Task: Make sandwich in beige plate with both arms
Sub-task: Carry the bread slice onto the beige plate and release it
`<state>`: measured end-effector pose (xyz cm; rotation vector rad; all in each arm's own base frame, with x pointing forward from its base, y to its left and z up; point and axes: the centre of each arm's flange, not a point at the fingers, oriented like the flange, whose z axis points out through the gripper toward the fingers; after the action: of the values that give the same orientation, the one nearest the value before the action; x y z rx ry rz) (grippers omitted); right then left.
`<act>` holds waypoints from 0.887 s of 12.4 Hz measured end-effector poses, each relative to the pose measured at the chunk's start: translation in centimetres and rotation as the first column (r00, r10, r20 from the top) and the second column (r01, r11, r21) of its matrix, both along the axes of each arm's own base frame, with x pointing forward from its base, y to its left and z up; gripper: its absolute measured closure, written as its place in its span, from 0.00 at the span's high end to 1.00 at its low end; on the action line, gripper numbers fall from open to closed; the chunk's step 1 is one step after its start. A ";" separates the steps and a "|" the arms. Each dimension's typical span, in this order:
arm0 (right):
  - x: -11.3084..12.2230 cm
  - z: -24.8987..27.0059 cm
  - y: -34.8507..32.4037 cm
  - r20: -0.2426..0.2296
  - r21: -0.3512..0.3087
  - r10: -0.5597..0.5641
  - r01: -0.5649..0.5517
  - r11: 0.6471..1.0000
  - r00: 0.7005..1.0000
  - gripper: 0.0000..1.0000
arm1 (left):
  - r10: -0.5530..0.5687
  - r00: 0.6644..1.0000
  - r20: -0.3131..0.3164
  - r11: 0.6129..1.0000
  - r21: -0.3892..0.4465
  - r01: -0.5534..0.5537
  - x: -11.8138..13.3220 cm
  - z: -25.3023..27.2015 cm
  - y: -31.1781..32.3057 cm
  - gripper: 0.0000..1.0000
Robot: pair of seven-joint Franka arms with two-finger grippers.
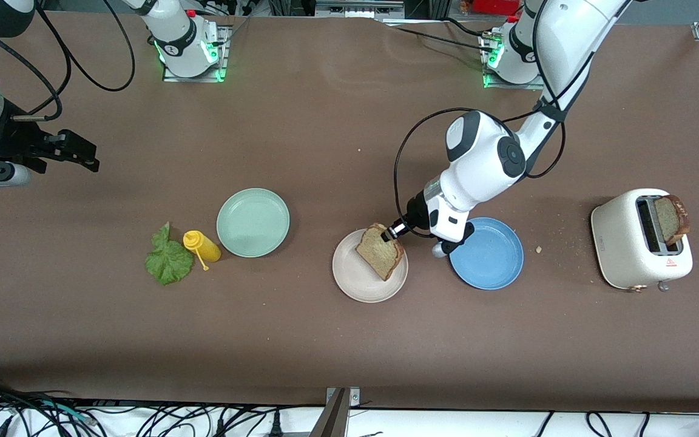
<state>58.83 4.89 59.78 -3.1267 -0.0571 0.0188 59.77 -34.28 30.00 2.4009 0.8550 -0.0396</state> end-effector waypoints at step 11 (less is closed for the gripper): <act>0.0 0.0 -0.1 0.000 0.000 -0.001 0.001 1.000 1.000 1.00 | -0.017 0.999 0.045 1.000 0.007 0.017 -0.1 -3.8 -0.6 0.69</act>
<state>58.83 4.81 59.78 -3.1267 -0.0550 0.0188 59.69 -34.92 26.23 2.4062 0.8154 0.0115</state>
